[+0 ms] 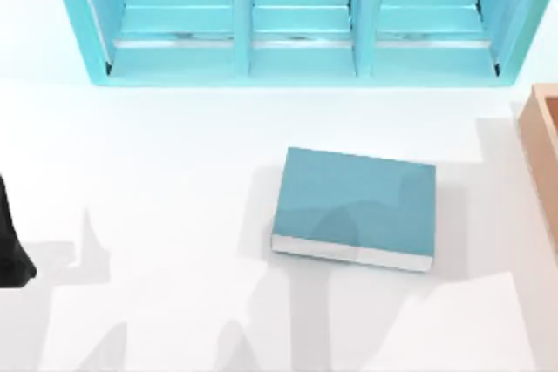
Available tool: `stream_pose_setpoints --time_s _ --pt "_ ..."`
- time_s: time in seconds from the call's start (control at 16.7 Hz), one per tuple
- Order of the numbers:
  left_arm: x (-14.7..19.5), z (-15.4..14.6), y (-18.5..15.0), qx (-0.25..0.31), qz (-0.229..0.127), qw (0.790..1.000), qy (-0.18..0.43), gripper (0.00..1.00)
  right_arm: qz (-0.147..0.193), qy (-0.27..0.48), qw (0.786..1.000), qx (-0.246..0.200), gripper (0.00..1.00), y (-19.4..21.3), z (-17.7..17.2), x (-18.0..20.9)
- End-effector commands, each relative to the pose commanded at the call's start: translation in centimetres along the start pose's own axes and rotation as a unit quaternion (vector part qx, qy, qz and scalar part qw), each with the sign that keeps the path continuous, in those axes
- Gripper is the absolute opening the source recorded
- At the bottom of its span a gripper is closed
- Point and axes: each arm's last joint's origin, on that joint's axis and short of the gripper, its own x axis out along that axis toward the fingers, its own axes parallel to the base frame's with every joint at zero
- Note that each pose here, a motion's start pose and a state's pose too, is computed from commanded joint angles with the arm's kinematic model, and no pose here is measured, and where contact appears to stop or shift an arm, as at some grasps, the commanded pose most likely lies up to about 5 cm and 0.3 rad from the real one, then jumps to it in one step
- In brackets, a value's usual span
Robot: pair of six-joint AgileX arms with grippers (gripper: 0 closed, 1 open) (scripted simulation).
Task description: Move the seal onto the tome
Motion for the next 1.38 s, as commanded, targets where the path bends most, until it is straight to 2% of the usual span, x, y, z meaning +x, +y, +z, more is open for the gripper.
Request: stream_pose_setpoints --time_s 0.42,0.6,1.02,1.32,1.38 --pt "0.0 0.0 0.0 0.000 0.000 1.000 0.000 1.00 0.005 0.007 1.000 0.008 1.00 -0.4 -0.3 0.1" --pt "0.0 0.0 0.0 0.000 0.000 1.000 0.000 1.00 0.007 0.010 1.000 0.011 1.00 -0.5 -0.1 2.1" --pt "0.0 0.0 0.0 0.000 0.000 1.000 0.000 1.00 0.006 0.007 1.000 0.010 1.00 -0.4 -0.3 9.6" --pt "0.0 0.0 0.0 0.000 0.000 1.000 0.000 1.00 0.007 0.008 1.000 0.010 1.00 -0.4 -0.4 10.1" --pt "0.0 0.0 0.0 0.000 0.000 1.000 0.000 1.00 0.007 0.008 1.000 0.010 0.92 -0.4 -0.4 10.1"
